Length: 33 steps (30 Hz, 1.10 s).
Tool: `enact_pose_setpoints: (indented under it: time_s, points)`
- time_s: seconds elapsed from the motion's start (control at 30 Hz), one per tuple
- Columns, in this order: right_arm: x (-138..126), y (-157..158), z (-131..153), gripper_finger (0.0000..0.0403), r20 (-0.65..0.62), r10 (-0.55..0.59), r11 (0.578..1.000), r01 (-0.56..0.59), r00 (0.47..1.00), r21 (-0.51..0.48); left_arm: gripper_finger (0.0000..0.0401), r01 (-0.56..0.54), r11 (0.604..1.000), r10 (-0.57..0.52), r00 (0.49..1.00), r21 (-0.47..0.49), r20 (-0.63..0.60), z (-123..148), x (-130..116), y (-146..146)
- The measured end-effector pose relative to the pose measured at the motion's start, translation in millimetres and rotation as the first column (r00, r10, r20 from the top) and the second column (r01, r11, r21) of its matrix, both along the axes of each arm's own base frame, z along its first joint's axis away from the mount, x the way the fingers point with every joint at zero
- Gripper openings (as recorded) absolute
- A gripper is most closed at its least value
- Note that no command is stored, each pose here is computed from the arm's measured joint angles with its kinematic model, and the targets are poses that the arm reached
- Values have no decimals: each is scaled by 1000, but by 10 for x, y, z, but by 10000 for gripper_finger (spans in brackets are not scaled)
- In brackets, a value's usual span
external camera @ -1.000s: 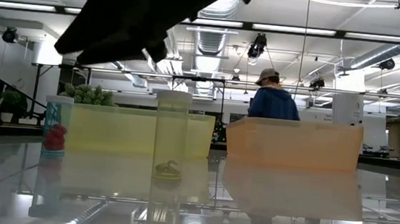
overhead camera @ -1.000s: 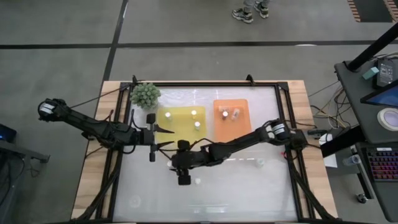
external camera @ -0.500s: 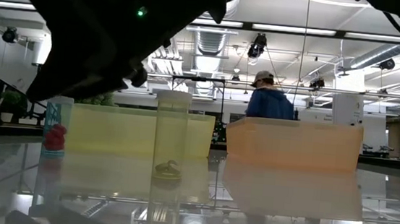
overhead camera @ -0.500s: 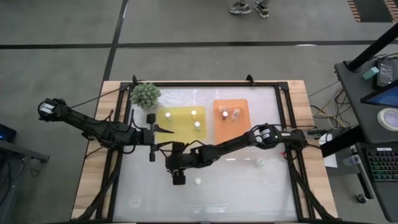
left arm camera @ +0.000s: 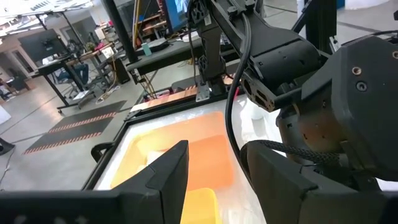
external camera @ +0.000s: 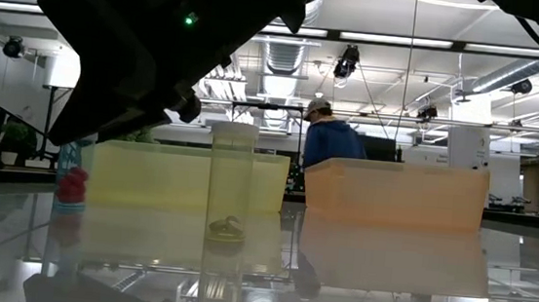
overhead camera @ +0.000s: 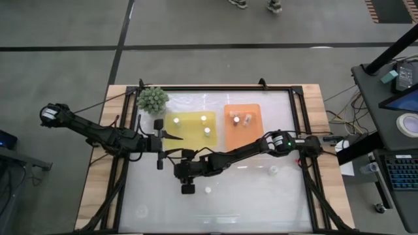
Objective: Pick and place medicine bottles into bin by pill shape (circle, oval)
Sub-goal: Put the blue pill bottle into the orange bin
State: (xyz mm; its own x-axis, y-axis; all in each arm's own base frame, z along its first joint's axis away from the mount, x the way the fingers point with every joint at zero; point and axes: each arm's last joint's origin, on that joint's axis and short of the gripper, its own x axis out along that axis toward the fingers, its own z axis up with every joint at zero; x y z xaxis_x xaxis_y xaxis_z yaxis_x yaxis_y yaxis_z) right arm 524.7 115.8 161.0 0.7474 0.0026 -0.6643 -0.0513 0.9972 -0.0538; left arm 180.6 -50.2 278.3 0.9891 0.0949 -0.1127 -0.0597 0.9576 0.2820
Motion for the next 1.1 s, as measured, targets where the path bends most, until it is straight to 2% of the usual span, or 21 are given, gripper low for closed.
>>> enact_pose_setpoints:
  time_s: [0.13, 0.23, 0.6, 0.87, 1.0, 1.1]
  points:
    - [-1, 0, -2, 115, -2, -1, 1000, 1, 1000, 1, 150, 0, 1000, 0, 1000, 0, 0, 0, 0, 0]
    - [-2, 0, 0, 104, -2, -1, 1000, 1, 1000, 1, 150, 0, 1000, 0, 1000, 0, 0, 0, 0, 0]
    - [-57, 10, 133, 114, -13, -4, 1000, 4, 1000, -11, 150, 0, 1000, 0, 1000, -3, 0, 0, 0, 0]
    - [-264, 122, 448, 115, -55, -1, 998, -2, 998, -61, 150, -2, 1000, 2, 1000, -13, 1, 0, 0, 0]
    - [-407, 177, 526, 114, -89, -28, 994, 18, 996, -107, 150, -2, 1000, 2, 1000, -18, 0, -2, 1, 0]
    - [-526, 173, 580, 112, -93, -45, 994, 35, 995, -106, 150, -2, 1000, 2, 1000, -19, 0, -3, 2, -1]
